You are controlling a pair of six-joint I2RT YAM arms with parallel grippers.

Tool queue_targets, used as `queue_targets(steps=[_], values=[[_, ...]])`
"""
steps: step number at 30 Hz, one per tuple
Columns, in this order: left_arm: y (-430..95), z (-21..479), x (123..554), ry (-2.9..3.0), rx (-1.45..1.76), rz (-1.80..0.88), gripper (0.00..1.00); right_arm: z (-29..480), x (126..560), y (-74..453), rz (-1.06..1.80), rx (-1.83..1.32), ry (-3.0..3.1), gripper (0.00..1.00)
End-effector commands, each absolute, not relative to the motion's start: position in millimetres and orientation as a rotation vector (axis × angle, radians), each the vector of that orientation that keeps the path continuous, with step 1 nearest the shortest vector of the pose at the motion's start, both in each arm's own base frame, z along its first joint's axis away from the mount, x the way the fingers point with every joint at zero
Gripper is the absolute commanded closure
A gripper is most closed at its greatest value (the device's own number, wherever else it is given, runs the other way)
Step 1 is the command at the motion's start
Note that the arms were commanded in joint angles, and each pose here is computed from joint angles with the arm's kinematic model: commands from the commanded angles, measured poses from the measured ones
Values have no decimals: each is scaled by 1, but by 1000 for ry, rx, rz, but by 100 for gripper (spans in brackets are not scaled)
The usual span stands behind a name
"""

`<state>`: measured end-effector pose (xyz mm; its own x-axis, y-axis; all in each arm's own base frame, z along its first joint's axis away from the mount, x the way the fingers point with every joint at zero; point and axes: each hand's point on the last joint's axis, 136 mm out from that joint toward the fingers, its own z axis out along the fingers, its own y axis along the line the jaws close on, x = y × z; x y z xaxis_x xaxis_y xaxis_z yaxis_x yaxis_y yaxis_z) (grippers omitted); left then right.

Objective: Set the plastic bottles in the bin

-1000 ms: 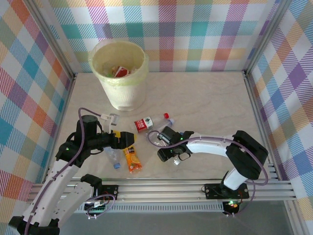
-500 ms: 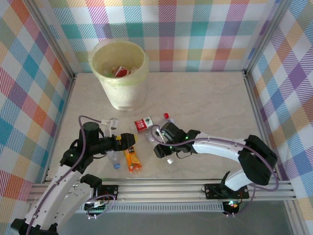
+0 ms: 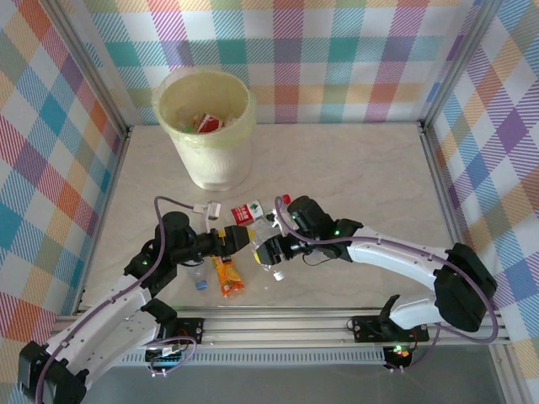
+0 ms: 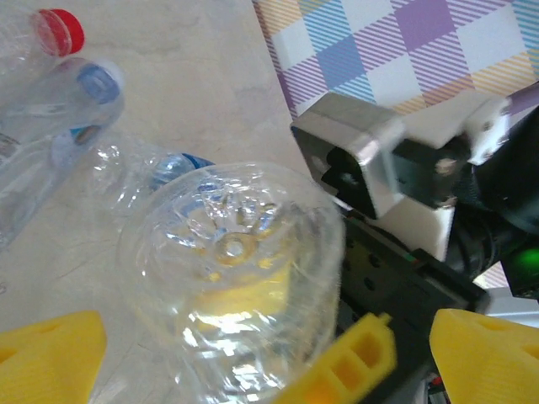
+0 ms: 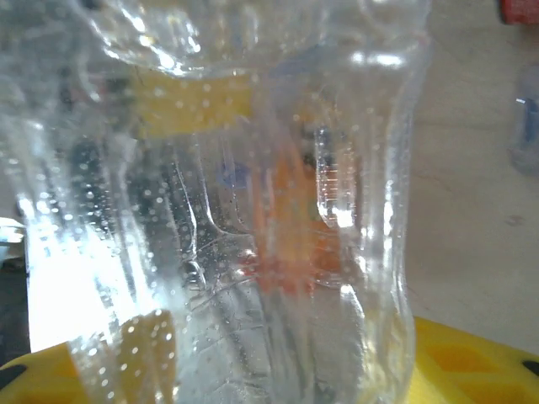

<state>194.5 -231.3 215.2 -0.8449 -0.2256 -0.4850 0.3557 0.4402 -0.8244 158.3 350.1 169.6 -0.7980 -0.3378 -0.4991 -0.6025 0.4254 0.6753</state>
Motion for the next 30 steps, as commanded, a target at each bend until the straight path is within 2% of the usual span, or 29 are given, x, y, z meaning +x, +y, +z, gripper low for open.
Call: queue_targets(steps=[1, 5, 15, 20, 24, 30], values=[[-239, 226, 198, 2095, 118, -1444, 3, 196, 148, 357, 1503, -836, 2302, 43], [-245, 231, 201, 2075, 97, -1478, 9, 200, 143, 358, 1577, -848, 2289, 42], [-248, 251, 204, 2021, 68, -1521, 38, 195, 143, 357, 1590, -841, 2298, 39], [-242, 259, 205, 2015, 48, -1486, 44, 199, 145, 353, 1581, -822, 2283, 25], [-232, 267, 215, 2073, -6, -1356, 48, 208, 149, 341, 1549, -790, 2253, 16], [-216, 307, 243, 2076, -30, -1186, 51, 238, 149, 311, 1447, -748, 2160, 2]])
